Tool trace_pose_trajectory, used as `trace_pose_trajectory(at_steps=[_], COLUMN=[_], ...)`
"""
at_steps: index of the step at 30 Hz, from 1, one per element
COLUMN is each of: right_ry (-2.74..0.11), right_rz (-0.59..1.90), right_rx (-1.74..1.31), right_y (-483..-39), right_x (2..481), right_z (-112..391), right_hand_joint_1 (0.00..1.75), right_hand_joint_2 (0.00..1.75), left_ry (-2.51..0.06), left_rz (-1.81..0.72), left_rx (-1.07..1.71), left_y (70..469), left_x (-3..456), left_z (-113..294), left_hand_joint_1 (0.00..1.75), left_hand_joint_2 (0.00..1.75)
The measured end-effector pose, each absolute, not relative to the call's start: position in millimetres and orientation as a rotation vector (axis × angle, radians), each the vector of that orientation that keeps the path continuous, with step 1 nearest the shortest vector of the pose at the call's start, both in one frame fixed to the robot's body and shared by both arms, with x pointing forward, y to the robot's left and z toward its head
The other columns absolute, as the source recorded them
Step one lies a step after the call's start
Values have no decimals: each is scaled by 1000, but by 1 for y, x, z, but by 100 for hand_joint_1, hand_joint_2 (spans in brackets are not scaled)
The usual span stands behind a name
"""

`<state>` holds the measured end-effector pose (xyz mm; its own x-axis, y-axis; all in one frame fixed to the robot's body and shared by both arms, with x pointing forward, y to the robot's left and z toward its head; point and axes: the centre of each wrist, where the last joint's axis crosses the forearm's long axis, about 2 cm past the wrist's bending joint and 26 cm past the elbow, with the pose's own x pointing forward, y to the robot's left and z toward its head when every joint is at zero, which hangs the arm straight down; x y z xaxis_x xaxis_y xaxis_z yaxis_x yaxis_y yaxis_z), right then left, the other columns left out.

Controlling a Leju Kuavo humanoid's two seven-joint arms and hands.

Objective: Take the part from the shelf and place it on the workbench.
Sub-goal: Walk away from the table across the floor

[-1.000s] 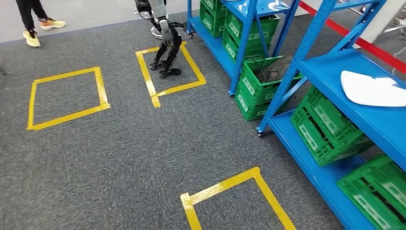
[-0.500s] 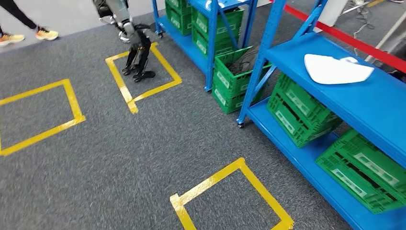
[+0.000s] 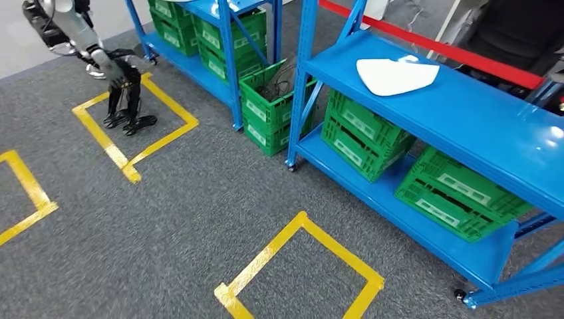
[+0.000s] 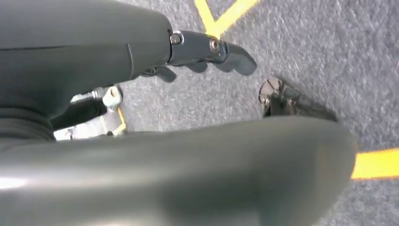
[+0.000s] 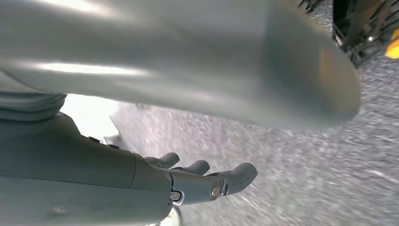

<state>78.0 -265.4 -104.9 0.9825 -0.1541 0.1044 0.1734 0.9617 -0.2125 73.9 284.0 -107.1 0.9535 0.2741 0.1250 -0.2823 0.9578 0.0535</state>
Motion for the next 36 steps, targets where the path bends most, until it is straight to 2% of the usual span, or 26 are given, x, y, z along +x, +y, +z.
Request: trace_pose_trajectory(at_steps=[36], right_ry=[-74], right_rz=[-159], right_rx=[-230], right_y=[-271], right_x=[81], right_z=[-105], right_hand_joint_1=[0], right_hand_joint_2=[0], left_ry=[-85], left_rz=[290], left_rx=[77], left_y=[279], left_x=[71], left_z=[-107], left_hand_joint_1=[0], left_hand_joint_2=[0])
